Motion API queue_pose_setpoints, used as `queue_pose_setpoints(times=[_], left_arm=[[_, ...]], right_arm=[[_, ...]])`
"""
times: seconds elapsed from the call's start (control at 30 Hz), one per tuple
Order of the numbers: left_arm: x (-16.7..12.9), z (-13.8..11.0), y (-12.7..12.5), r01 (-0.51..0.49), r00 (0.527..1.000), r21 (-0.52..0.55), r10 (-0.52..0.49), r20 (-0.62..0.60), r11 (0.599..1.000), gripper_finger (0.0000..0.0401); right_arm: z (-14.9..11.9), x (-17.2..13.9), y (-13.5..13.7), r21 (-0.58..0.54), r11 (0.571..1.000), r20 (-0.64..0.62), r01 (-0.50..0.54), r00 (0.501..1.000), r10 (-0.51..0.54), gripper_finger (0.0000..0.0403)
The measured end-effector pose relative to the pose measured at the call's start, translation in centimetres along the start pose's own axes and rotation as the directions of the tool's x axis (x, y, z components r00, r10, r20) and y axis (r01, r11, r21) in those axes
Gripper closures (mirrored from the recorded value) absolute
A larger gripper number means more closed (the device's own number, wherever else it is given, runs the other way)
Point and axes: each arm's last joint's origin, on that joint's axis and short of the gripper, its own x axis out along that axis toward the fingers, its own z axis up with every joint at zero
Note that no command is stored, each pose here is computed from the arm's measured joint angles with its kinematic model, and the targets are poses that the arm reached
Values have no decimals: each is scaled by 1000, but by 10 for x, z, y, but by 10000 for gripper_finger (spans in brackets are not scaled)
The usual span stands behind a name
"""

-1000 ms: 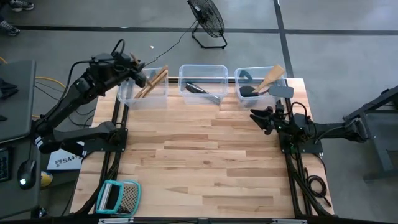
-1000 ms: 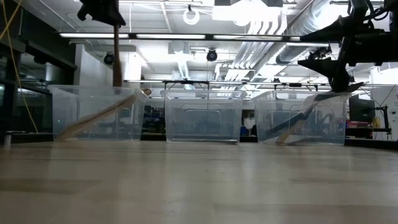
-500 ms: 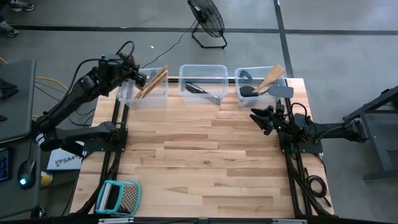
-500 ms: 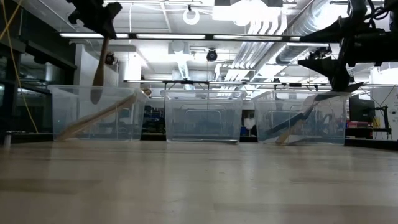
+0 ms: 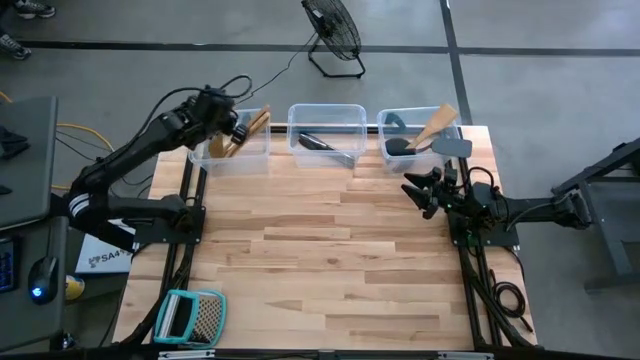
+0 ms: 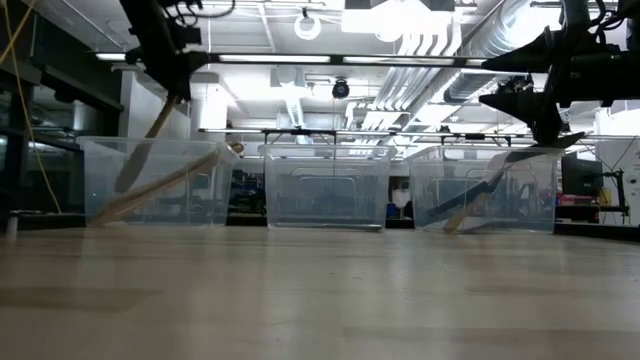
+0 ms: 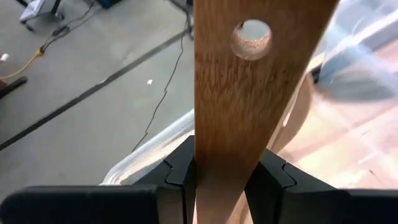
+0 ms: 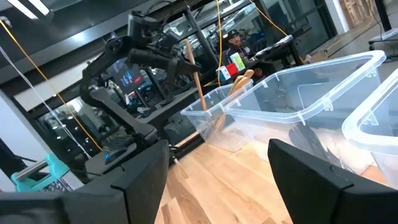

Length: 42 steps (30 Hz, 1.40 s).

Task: Pick & Place Kitchen Items
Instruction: Put the brown wooden spoon into the left transparent bin, then return to Home Position

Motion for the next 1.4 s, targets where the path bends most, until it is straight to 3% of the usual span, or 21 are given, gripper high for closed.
queue_pose_setpoints(times=[0.47,0.7,0.87,1.1,1.27,1.4], left_arm=[[30,-1,-17,28,993,90,-18,-114,996,309],[31,-2,-17,40,992,93,-28,-124,995,223],[31,-2,-18,49,991,93,-37,-128,994,198],[30,0,-23,216,971,56,-208,-121,975,196],[28,8,-29,427,904,17,-426,-43,904,195],[20,16,-34,526,850,0,-525,46,851,195]], right_arm=[[0,0,0,-1,1000,-1,2,1000,-2,136],[-1,0,0,-1,1000,-1,2,1000,-2,136],[-1,0,0,-1,1000,-1,2,1000,-2,136],[-1,0,0,-1,1000,-1,2,1000,-2,136],[-1,0,0,-1,1000,-1,2,1000,-2,136],[-1,0,0,-1,1000,-1,2,1000,-2,136]])
